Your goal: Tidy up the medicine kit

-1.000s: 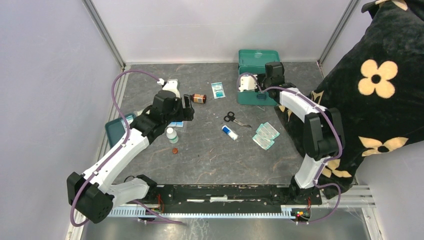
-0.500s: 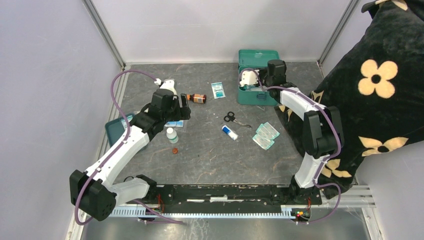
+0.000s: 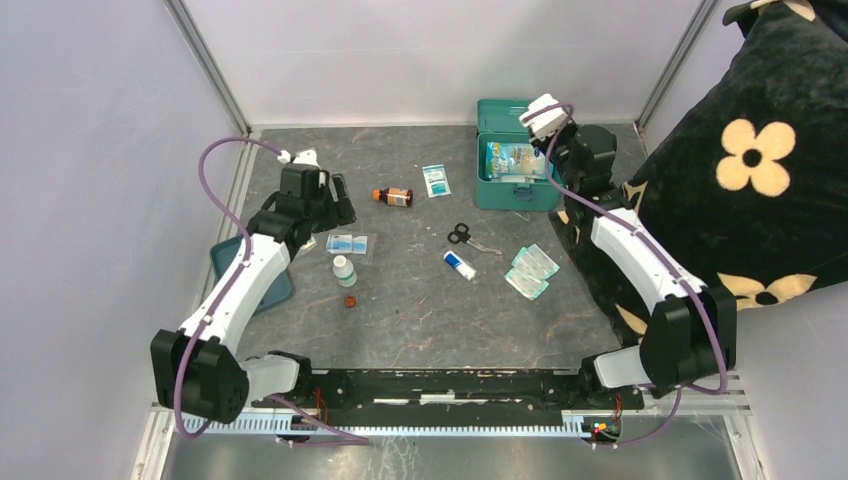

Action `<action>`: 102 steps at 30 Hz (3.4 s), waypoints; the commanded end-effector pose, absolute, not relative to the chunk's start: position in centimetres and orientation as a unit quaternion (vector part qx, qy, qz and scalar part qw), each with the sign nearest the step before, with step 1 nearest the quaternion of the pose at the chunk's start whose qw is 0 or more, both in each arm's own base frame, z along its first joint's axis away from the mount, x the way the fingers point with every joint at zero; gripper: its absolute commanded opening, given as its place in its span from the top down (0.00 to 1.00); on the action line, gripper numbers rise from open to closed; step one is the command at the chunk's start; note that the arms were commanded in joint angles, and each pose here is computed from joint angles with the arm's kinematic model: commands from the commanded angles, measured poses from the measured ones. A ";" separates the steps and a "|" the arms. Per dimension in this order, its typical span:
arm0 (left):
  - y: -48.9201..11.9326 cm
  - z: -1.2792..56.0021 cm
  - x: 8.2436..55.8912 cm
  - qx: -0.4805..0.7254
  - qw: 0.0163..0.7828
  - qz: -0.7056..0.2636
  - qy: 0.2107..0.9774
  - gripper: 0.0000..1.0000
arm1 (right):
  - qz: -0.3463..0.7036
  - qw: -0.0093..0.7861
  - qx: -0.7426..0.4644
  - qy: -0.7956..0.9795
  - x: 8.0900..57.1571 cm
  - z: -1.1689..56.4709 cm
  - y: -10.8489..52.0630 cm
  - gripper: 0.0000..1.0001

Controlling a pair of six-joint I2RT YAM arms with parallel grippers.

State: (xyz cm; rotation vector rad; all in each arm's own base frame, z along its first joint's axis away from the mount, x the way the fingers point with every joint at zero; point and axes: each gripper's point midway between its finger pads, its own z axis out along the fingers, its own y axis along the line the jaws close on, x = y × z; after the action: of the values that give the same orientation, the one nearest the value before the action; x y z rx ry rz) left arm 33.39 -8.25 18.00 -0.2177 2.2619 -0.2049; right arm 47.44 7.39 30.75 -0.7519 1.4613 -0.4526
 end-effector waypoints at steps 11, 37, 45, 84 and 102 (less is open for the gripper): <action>-0.7 15.6 37.0 -0.181 0.376 0.042 0.908 0.21 | 0.182 0.575 -0.038 0.797 39.6 23.4 13.8 0.62; 4.1 6.3 41.4 -0.186 0.268 0.158 0.932 0.35 | 0.210 0.524 -0.116 0.817 31.5 16.7 15.3 0.57; 4.8 4.7 41.2 -0.188 0.247 0.153 0.938 0.41 | 0.208 0.521 -0.123 0.819 31.6 16.5 15.4 0.57; -3.4 19.2 40.9 -0.141 0.415 -0.079 0.895 0.98 | 0.335 0.534 -0.083 0.771 30.5 19.8 18.6 0.50; -28.9 24.6 30.0 0.098 0.436 -0.324 0.834 0.98 | 0.451 0.548 -0.002 0.705 31.1 27.8 23.4 0.46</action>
State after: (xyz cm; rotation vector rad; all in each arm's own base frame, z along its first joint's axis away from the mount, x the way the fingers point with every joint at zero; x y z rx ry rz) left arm 31.71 -25.94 22.58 0.2033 2.1672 -0.6914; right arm 29.93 23.47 23.26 -0.1312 1.7900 1.0105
